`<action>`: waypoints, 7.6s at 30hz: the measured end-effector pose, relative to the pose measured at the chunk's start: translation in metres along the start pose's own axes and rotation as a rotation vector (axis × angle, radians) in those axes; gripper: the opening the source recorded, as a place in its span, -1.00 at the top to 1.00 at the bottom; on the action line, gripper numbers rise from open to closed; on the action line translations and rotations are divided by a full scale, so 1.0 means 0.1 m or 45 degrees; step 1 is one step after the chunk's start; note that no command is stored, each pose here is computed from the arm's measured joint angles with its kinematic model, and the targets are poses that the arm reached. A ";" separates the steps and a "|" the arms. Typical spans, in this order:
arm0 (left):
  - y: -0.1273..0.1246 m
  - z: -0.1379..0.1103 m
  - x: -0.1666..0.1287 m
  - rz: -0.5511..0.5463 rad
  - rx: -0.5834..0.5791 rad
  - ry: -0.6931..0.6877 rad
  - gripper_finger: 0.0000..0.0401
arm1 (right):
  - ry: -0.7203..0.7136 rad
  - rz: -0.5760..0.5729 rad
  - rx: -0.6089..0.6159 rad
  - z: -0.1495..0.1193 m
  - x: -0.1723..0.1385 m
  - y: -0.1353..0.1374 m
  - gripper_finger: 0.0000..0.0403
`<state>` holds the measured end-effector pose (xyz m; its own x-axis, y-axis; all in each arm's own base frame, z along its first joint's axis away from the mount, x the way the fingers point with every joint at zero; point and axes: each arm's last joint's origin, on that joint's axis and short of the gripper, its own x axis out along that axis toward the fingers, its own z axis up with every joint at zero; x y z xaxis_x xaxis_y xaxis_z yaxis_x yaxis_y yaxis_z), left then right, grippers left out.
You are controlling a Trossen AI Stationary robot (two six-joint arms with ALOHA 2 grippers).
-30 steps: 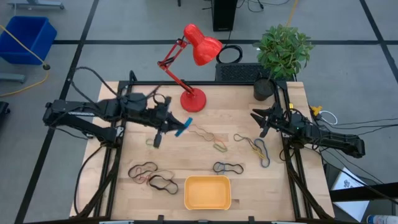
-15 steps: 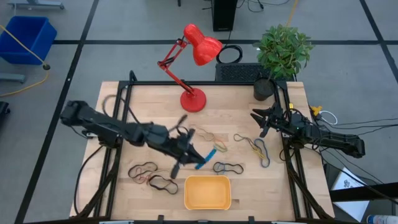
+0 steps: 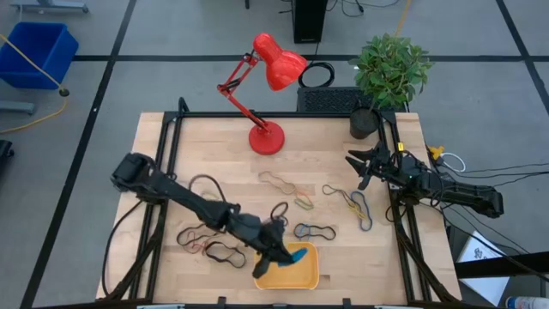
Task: Pick and place rubber bands into bin
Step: Put the blue rubber band into the yellow bin, then put the right black rubber band into the yellow bin
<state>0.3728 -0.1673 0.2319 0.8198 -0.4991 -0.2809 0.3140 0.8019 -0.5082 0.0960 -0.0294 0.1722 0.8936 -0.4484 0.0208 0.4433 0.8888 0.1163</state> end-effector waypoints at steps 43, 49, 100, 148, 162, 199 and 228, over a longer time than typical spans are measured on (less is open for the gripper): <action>0.39 -0.51 0.32 0.096 -0.337 0.258 0.79 | 0.016 0.000 0.039 -0.01 0.00 0.00 0.42; 0.43 -0.46 0.30 0.094 -0.334 0.249 0.73 | 0.015 0.000 0.039 -0.01 0.00 0.00 0.42; 0.13 0.84 -2.15 0.552 0.516 0.236 0.07 | 1.193 0.675 -0.645 0.20 0.87 1.60 0.42; 0.23 0.85 -2.21 0.604 0.509 0.262 0.07 | 1.642 0.593 -0.618 -0.64 0.75 1.91 0.99; 0.23 0.87 -2.20 0.604 0.489 0.238 0.07 | 0.993 0.323 -0.454 0.44 0.66 1.63 1.00; 0.22 0.87 -2.20 0.616 0.294 0.187 0.07 | 0.154 0.807 -0.910 1.30 0.88 2.54 1.00; 0.23 0.87 -2.20 0.623 0.181 0.159 0.07 | 0.751 0.970 -0.658 -0.02 0.99 3.06 0.91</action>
<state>0.2411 -0.0110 0.3529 0.8263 -0.0832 -0.5571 -0.0223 0.9834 -0.1800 0.3198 0.1985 0.2082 0.7780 0.2297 -0.5848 -0.3876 0.9080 -0.1590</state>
